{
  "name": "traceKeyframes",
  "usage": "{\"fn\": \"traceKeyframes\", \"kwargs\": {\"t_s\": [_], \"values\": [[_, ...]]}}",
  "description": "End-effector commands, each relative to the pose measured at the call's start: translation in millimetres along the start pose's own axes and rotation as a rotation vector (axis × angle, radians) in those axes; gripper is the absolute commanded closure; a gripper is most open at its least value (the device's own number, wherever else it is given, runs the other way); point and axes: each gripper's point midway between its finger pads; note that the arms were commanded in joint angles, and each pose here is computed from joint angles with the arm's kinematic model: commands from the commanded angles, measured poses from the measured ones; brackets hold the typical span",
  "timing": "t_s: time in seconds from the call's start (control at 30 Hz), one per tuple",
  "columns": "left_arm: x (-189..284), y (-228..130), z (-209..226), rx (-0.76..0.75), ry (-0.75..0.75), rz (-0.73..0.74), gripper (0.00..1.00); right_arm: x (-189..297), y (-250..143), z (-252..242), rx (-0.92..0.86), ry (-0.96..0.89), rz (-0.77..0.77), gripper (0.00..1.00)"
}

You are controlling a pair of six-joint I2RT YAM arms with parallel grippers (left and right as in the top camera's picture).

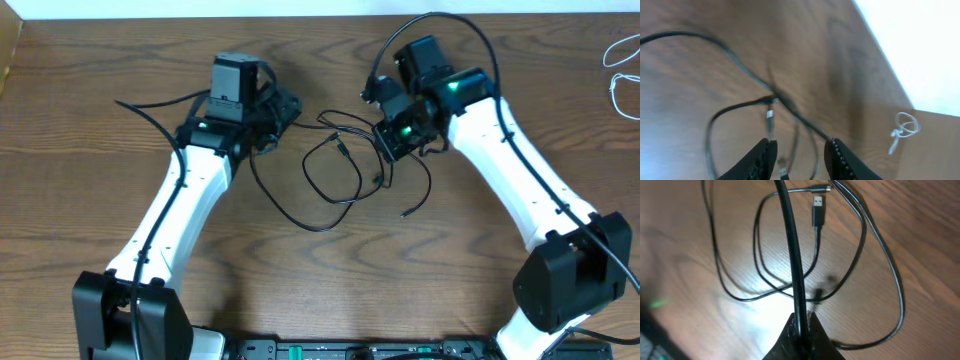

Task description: Untangle cables

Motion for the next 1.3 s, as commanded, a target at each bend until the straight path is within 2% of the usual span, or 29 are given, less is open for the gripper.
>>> {"fn": "traceKeyframes", "kwargs": {"t_s": [0.0, 0.2, 0.47, 0.53, 0.6, 0.67, 0.77, 0.83, 0.93, 1.13, 1.27], "values": [[3.0, 1.0, 7.7, -0.079, 0.027, 0.011, 0.63, -8.5, -10.6, -11.4, 0.027, -0.136, 0.035, 0.99], [5.7, 4.9, 19.0, -0.155, 0.053, 0.016, 0.62, -36.3, -31.6, -13.2, 0.192, -0.278, 0.133, 0.99], [14.0, 22.8, 43.1, -0.092, 0.095, -0.006, 0.62, -81.3, -65.8, -8.4, 0.261, -0.272, 0.323, 0.93], [15.4, 23.8, 47.9, -0.081, 0.106, -0.003, 0.62, -89.3, -74.4, -11.7, 0.255, -0.272, 0.368, 0.89], [16.3, 24.3, 50.7, -0.085, 0.112, -0.001, 0.62, -95.3, -79.9, -13.7, 0.251, -0.27, 0.396, 0.8], [16.3, 24.1, 51.0, -0.099, 0.114, 0.001, 0.62, -98.7, -81.8, -15.0, 0.228, -0.274, 0.404, 0.64], [16.3, 24.1, 51.0, -0.099, 0.114, 0.001, 0.62, -99.3, -80.6, -17.0, 0.18, -0.283, 0.393, 0.48], [16.3, 24.1, 51.0, -0.099, 0.114, 0.001, 0.62, -99.4, -80.0, -17.4, 0.167, -0.281, 0.389, 0.44], [16.3, 24.1, 51.0, -0.099, 0.114, 0.001, 0.62, -100.6, -79.8, -16.8, 0.19, -0.272, 0.391, 0.43], [16.3, 24.0, 51.1, -0.099, 0.114, 0.001, 0.62, -107.7, -83.7, -4.8, 0.354, -0.154, 0.407, 0.43], [16.3, 24.0, 51.2, -0.099, 0.114, 0.001, 0.62, -116.8, -89.3, -7.6, 0.437, -0.135, 0.409, 0.39]]}}
Point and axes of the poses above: each gripper's point midway between its finger pads, its own x axis back along the fingers, its own z axis along the line the jaws close on, y = z × x, and after that the axes turned 7 degrees about -x, right-handed
